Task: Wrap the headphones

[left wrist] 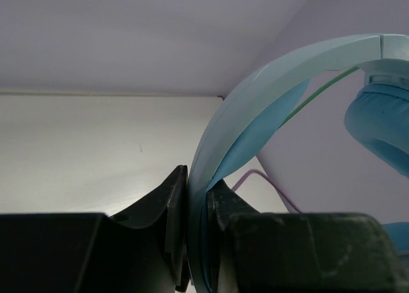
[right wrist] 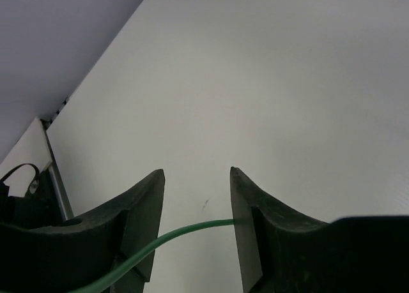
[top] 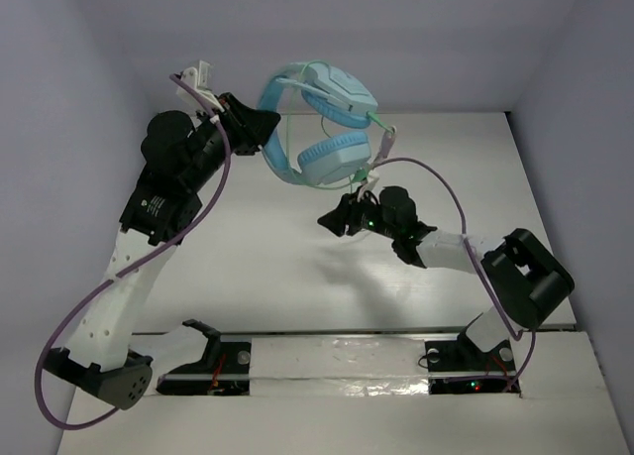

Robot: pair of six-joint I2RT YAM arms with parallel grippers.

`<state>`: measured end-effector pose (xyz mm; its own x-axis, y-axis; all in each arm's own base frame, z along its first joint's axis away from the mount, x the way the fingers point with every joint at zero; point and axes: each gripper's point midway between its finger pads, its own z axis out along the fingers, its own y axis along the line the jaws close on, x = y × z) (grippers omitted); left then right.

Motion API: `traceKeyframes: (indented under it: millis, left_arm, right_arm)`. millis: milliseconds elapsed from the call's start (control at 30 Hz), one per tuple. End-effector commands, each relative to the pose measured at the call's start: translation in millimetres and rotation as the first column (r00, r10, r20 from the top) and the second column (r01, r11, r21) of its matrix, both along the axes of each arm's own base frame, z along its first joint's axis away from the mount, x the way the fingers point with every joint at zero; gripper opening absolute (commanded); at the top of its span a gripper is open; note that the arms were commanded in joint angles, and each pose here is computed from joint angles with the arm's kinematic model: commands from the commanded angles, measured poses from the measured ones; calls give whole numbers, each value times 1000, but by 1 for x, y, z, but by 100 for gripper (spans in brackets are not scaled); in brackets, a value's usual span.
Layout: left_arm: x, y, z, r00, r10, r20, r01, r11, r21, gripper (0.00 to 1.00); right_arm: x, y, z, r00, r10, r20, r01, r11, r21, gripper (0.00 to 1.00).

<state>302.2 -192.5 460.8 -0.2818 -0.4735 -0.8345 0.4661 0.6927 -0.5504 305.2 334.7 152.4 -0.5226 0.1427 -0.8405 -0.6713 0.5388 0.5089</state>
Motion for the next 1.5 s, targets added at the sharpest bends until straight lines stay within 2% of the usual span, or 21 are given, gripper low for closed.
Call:
traceKeyframes:
  millis: [0, 100, 233, 333, 400, 467, 567, 633, 767, 800, 867, 933, 967, 1100, 1233, 1467]
  left_arm:
    - [6, 20, 66, 983, 114, 144, -95, 987, -130, 0]
    - [18, 18, 61, 983, 131, 129, -115, 985, -127, 0]
    - [36, 34, 52, 966, 233, 113, -219, 968, -120, 0]
    - [46, 44, 49, 947, 303, 109, -292, 950, -107, 0]
    - [58, 57, 42, 916, 390, 99, -382, 920, -88, 0]
    - [70, 75, 31, 866, 490, 95, -488, 872, -51, 0]
    - [85, 88, 2, 815, 575, 68, -576, 817, -3, 0]
    - [93, 90, -27, 800, 600, 30, -601, 798, 45, 0]
    - [105, 101, -82, 737, 676, -25, -670, 735, 108, 0]
    - [105, 100, -106, 731, 681, -42, -669, 728, 148, 0]
    - [102, 98, -124, 708, 704, -46, -688, 703, 181, 0]
    - [98, 93, -147, 704, 709, -53, -681, 694, 232, 0]
    - [95, 86, -157, 706, 706, -55, -674, 694, 255, 0]
    - [85, 79, -193, 711, 699, -70, -642, 687, 342, 0]
    - [68, 56, -228, 770, 633, -86, -552, 728, 407, 0]
    - [33, 28, -264, 843, 526, -109, -398, 748, 532, 0]
  right_arm:
    - [-13, 18, 14, 997, 76, 28, -77, 994, 71, 52]
    - [-30, 36, 13, 990, 137, 19, -138, 988, 67, 48]
    - [-51, 55, 9, 982, 188, 2, -188, 980, 69, 21]
    - [-73, 66, 8, 974, 227, -23, -225, 972, 63, 12]
    - [-95, 72, -1, 963, 261, -59, -261, 965, 19, 9]
    - [-105, 67, -5, 968, 235, -87, -239, 970, -41, 6]
    - [-127, 61, 0, 970, 217, -111, -231, 965, -128, 2]
    - [-137, 64, 13, 972, 212, -102, -227, 961, -161, 0]
    - [-160, 44, 21, 978, 174, -116, -204, 921, -331, 0]
    - [-163, 41, 27, 978, 173, -114, -202, 917, -343, 0]
    - [-160, 29, 46, 987, 137, -87, -160, 914, -373, 0]
    - [-155, 20, 61, 993, 107, -56, -121, 910, -398, 0]
    - [-153, 9, 60, 994, 93, -53, -106, 887, -448, 0]
    - [-132, -11, 104, 998, 4, 64, 28, 872, -489, 0]
    - [-111, -22, 131, 982, -57, 181, 144, 846, -513, 0]
    - [-79, -38, 135, 942, -135, 307, 309, 705, -638, 0]
